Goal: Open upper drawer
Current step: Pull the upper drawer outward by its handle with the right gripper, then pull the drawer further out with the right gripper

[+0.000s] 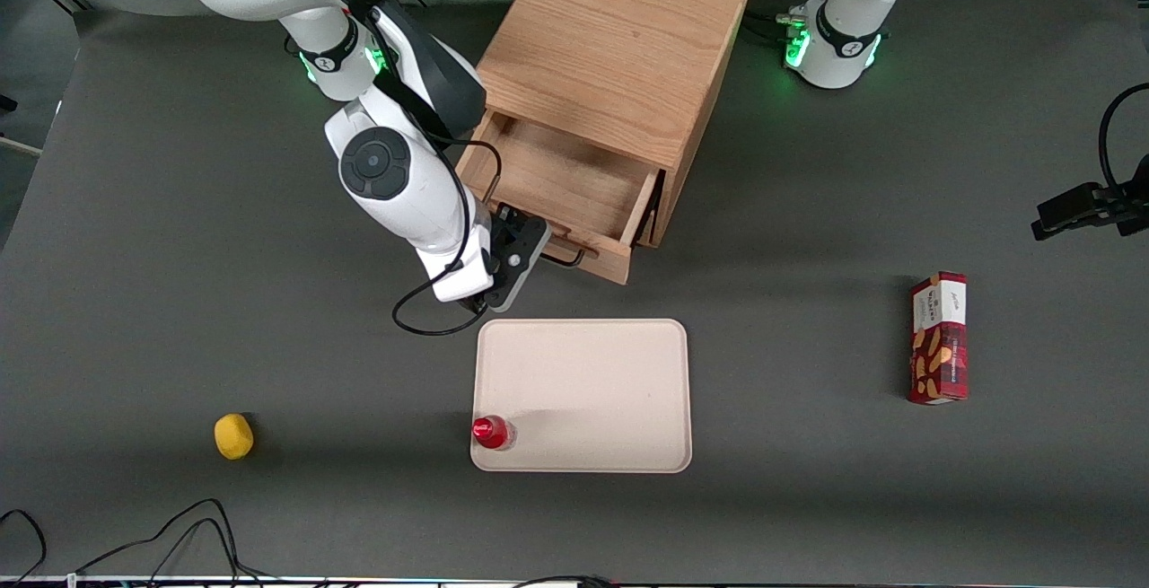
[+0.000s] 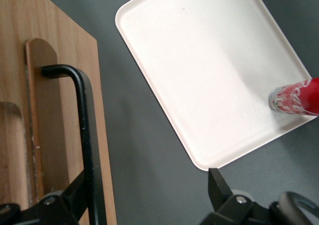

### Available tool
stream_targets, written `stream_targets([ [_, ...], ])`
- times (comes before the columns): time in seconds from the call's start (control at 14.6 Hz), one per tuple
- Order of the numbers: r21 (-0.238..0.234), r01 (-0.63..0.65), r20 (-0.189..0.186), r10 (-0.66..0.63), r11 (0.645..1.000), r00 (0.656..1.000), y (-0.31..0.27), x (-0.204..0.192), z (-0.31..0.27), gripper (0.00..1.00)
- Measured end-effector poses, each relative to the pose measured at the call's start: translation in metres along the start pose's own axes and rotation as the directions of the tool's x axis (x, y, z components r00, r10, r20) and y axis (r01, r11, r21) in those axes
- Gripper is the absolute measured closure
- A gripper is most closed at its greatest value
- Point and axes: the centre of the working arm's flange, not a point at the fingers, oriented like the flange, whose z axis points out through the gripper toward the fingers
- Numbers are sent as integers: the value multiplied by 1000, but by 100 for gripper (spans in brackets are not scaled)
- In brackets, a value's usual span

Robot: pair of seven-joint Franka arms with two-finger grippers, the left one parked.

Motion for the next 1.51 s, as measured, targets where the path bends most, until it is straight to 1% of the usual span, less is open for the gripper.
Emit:
stream_targets([
  [0.21, -23, -11, -15, 11, 1000, 1000, 17, -5, -2, 0],
  [0.55, -44, -38, -19, 37, 998, 999, 40, -14, -6, 0],
  [0.82, -65, -62, -46, 59, 996, 997, 58, -15, -11, 0],
  [1.51, -52, -92, -72, 88, 994, 994, 77, -12, -10, 0],
])
